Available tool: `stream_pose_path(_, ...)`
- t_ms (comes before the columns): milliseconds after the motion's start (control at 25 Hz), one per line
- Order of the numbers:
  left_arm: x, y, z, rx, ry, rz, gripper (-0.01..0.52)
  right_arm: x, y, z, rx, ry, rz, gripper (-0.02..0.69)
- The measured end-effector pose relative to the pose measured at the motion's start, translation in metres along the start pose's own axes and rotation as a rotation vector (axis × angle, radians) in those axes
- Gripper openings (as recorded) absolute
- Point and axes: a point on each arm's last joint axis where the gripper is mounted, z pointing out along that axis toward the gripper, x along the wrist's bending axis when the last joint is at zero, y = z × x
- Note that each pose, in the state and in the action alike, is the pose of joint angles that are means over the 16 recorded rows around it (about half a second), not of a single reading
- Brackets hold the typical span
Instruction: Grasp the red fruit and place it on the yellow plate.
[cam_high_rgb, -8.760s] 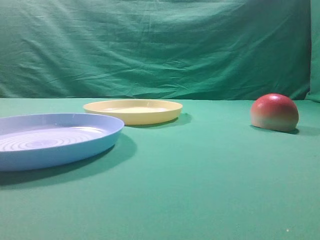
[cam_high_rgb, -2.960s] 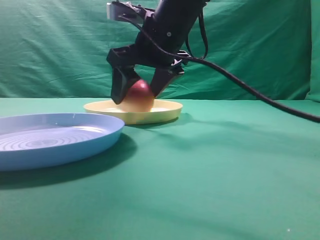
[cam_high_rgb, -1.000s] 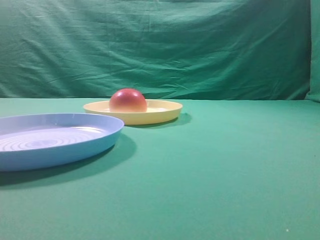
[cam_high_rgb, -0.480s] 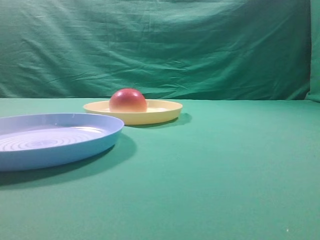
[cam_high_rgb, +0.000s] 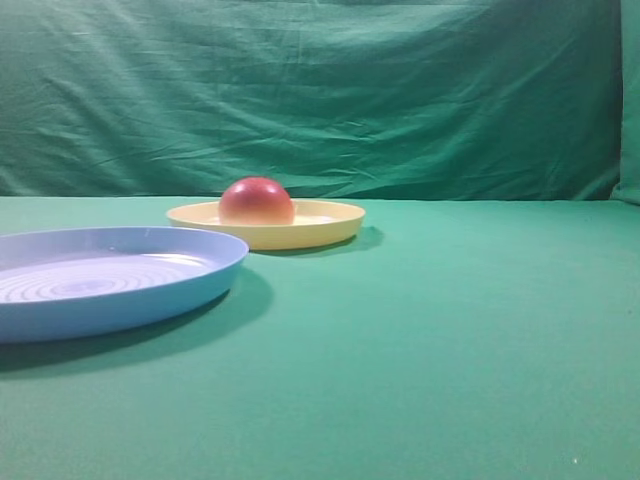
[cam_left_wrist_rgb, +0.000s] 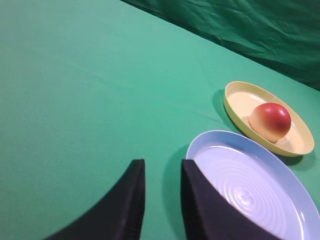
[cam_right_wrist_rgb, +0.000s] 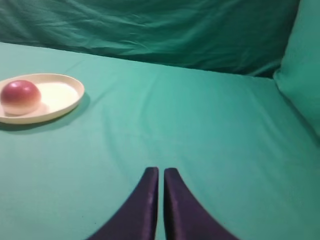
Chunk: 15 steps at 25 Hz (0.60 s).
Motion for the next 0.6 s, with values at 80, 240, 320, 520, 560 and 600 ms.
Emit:
stream_pose_path(80, 0.0, 0.0, 0.0, 0.0, 0.0, 0.0, 0.157, -0.0002, -0.0024, 0.0006, 0.011, -0.003, 0.003, 0.0)
stream_pose_path(240, 0.0, 0.0, 0.0, 0.0, 0.0, 0.0, 0.157, -0.0002, -0.0041, 0.0008, 0.025, -0.004, 0.003, 0.0)
stream_pose_path(320, 0.0, 0.0, 0.0, 0.0, 0.0, 0.0, 0.157, -0.0002, -0.0047, 0.0008, 0.031, -0.004, 0.003, 0.0)
stream_pose_path(520, 0.0, 0.0, 0.0, 0.0, 0.0, 0.0, 0.157, -0.0001, -0.0054, 0.0007, 0.039, -0.004, 0.003, 0.0)
stream_pose_path(560, 0.0, 0.0, 0.0, 0.0, 0.0, 0.0, 0.157, -0.0001, -0.0055, 0.0007, 0.04, -0.004, 0.003, 0.0)
stream_pose_path(600, 0.0, 0.0, 0.0, 0.0, 0.0, 0.0, 0.157, -0.0001, -0.0056, 0.0007, 0.041, -0.004, 0.003, 0.0)
